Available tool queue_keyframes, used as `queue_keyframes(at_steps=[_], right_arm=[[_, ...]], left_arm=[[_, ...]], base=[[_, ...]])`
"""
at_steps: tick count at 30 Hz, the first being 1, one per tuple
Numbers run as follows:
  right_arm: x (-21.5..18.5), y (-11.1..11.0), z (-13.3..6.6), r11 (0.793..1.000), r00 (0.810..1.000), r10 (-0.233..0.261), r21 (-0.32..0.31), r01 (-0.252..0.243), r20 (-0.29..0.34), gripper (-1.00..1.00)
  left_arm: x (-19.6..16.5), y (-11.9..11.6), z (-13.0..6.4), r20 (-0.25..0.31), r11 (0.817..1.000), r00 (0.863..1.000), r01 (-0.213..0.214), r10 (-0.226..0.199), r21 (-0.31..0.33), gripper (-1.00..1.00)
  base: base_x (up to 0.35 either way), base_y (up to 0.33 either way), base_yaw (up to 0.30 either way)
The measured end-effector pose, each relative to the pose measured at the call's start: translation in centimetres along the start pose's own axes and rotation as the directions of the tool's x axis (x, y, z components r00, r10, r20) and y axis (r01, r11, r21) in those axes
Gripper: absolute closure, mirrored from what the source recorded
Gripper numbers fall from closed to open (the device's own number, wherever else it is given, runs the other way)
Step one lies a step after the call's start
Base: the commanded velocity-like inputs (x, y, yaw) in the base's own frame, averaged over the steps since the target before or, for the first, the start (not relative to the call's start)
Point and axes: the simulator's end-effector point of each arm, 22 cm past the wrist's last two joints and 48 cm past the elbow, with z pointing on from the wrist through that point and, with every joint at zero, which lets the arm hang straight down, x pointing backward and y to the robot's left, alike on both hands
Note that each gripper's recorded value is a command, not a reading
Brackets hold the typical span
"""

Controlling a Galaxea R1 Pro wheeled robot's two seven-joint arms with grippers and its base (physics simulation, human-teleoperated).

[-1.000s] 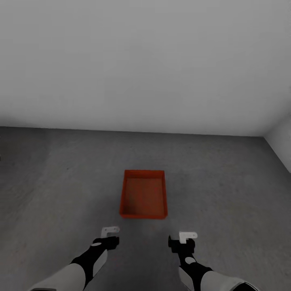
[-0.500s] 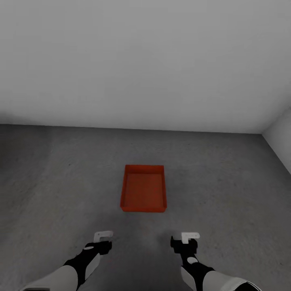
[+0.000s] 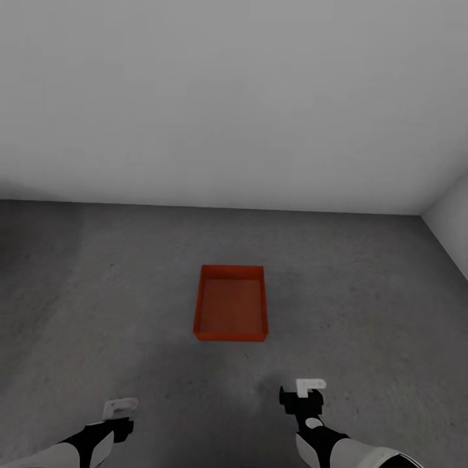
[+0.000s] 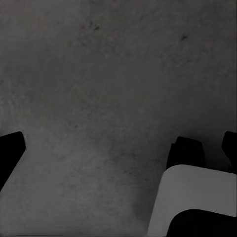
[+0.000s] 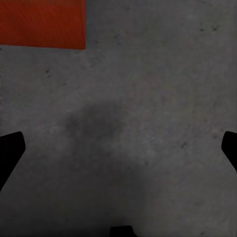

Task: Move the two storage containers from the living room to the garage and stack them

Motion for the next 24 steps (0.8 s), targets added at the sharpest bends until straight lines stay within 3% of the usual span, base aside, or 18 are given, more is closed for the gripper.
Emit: queue_keyframes(at_steps=[3,8,9,13,15,17,20,22,24], right_arm=[[0.0,0.1,0.0,1.000,1.000,0.000,-0.001,0.000,0.000,-1.00],[0.0,0.0,0.0,1.000,1.000,0.000,0.000,0.000,0.000,-1.00],[0.5,-0.6,0.0,1.000,1.000,-0.003,0.008,0.003,-0.009,-1.00],[6.8,-7.5,-1.0,0.995,0.994,-0.043,0.082,0.052,-0.103,-1.00],[9.7,-9.6,-1.9,0.993,0.987,-0.060,0.096,0.074,-0.147,-1.00],[11.6,-10.2,-2.6,0.992,0.982,-0.073,0.093,0.091,-0.176,-1.00],[17.7,-10.4,-5.4,0.990,0.956,-0.088,0.078,0.114,-0.279,-1.00],[22.4,-10.5,-8.0,0.989,0.924,-0.099,0.065,0.131,-0.369,-1.00],[27.6,-10.0,-11.3,0.989,0.870,-0.107,0.036,0.141,-0.481,-1.00]], left_arm=[[0.2,1.5,0.1,-0.005,1.000,1.000,0.016,-0.016,-0.019,-1.00],[0.6,1.9,0.2,-0.010,1.000,1.000,0.019,-0.019,-0.024,-1.00],[0.7,1.9,0.2,-0.012,1.000,1.000,0.019,-0.019,-0.024,-1.00],[3.3,2.2,0.2,-0.044,1.000,0.999,0.010,-0.012,-0.028,-1.00],[5.7,2.4,0.1,-0.074,1.000,0.997,0.002,-0.005,-0.031,-1.00],[9.1,2.8,-0.1,-0.116,0.999,0.993,-0.012,0.008,-0.035,-1.00],[14.2,3.3,-0.7,-0.178,0.999,0.984,-0.033,0.026,-0.036,-1.00],[16.7,3.5,-1.1,-0.209,0.998,0.977,-0.044,0.035,-0.036,-1.00],[18.9,3.6,-1.5,-0.237,0.998,0.971,-0.052,0.042,-0.035,-1.00]], base=[[0.000,0.000,0.000],[0.000,0.000,0.000],[0.000,0.000,0.000],[0.000,0.000,0.000],[0.000,0.000,0.000],[0.000,0.000,0.000],[0.000,0.000,0.000],[0.000,0.000,0.000],[0.000,0.000,0.000]])
